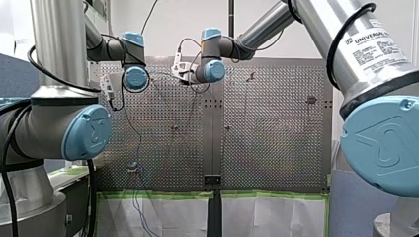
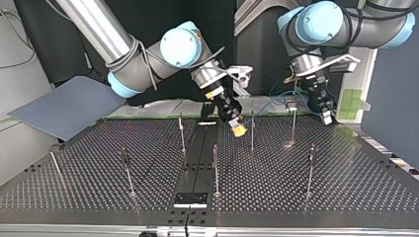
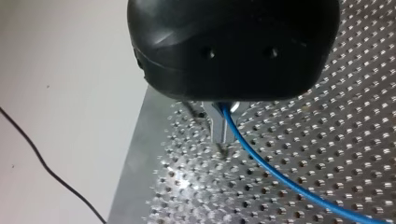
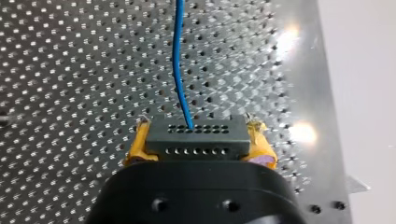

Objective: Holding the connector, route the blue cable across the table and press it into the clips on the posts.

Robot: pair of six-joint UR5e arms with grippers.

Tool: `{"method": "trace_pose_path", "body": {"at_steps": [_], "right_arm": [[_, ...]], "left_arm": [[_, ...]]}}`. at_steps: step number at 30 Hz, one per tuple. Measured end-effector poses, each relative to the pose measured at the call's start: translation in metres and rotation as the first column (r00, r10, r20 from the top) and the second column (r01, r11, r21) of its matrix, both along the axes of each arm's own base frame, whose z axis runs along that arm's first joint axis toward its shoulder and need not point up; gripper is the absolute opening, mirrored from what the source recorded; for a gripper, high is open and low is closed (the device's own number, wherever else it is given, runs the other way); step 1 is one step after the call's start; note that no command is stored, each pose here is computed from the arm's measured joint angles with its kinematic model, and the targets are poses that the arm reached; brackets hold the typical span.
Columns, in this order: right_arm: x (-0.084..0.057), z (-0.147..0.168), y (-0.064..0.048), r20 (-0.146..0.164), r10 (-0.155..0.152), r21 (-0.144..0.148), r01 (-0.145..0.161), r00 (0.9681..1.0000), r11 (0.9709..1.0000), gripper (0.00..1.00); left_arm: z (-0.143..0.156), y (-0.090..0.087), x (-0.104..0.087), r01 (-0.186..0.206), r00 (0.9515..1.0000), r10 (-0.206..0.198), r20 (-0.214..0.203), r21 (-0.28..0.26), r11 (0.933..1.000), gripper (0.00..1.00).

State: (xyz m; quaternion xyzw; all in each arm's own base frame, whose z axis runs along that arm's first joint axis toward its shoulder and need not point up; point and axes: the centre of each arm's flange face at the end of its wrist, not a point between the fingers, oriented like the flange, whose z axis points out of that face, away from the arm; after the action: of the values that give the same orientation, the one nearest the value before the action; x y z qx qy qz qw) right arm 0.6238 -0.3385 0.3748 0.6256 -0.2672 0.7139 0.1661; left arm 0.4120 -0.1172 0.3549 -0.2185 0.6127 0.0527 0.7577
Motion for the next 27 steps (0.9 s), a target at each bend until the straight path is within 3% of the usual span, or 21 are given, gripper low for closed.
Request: {"method": "trace_pose_path", "body": {"at_steps": [14,21,27], "right_arm": [[0.010,0.047,-0.015,0.053,-0.019,-0.040,0.021,0.9984,0.9990,0.00],[0.020,0.048,-0.025,0.055,-0.028,-0.043,0.030,0.9981,0.9986,0.00],[0.026,0.044,-0.020,0.050,-0.019,-0.046,0.021,0.9986,0.9987,0.00]], "left_arm": [[0.036,0.009,0.042,0.041,0.9979,-0.042,0.049,0.014,0.9991,0.00],[0.044,0.020,0.068,0.023,0.9980,-0.024,0.058,0.013,0.9997,0.00],[0.059,0.042,0.079,-0.028,0.9976,0.027,0.063,0.009,0.9996,0.00]]}}
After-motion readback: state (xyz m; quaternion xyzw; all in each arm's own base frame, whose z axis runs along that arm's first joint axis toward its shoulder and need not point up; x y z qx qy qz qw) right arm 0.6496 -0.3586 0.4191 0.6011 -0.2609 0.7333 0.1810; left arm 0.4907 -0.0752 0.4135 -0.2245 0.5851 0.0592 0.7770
